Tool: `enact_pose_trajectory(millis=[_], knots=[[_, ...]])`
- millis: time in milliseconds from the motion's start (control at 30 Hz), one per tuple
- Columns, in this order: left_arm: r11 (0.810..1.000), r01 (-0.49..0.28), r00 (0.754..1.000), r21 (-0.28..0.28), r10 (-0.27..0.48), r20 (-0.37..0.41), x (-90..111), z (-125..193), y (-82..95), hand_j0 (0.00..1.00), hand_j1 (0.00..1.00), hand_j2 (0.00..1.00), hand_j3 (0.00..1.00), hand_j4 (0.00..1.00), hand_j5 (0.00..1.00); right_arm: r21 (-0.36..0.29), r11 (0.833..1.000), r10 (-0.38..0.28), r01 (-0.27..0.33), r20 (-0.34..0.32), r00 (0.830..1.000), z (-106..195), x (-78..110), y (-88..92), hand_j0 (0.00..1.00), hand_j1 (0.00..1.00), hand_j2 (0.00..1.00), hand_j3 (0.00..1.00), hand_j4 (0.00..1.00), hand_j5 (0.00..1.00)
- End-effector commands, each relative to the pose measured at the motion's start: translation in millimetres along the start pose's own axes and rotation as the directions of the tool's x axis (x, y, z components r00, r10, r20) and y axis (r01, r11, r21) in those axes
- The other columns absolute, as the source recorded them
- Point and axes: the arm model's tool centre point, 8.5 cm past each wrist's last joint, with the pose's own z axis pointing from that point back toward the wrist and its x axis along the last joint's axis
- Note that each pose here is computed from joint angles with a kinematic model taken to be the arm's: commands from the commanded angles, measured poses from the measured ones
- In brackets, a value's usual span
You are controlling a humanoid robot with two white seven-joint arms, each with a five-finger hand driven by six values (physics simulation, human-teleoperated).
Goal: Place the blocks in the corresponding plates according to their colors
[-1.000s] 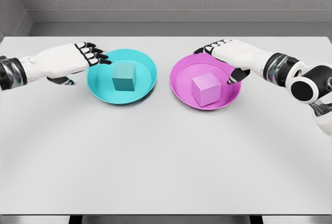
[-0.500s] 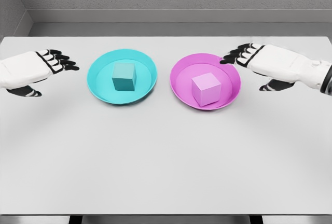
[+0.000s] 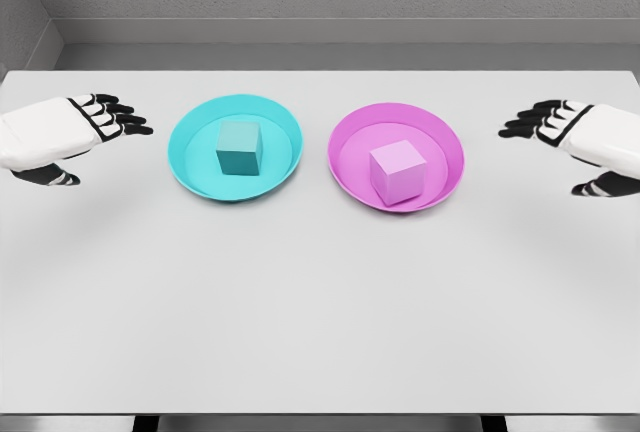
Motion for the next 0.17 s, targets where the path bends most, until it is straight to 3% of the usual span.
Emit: enact_pose_trajectory(millis=[0, 133], knots=[[1.000, -0.004, 1.000, 0.003, 0.004, -0.001, -0.3, 0.5, 0.6, 1.00, 1.00, 1.00, 1.00, 1.00, 1.00, -0.006, 1.000, -0.008, 0.008, -0.003, 1.000, 0.9, -1.5, -0.3, 1.00, 1.00, 1.00, 1.00, 1.00, 1.00], [1.000, -0.004, 1.000, 0.003, 0.004, -0.001, -0.3, 0.5, 0.6, 1.00, 1.00, 1.00, 1.00, 1.00, 1.00, -0.005, 1.000, -0.012, 0.012, -0.001, 1.000, -0.1, -1.2, 1.2, 1.00, 1.00, 1.00, 1.00, 1.00, 1.00]])
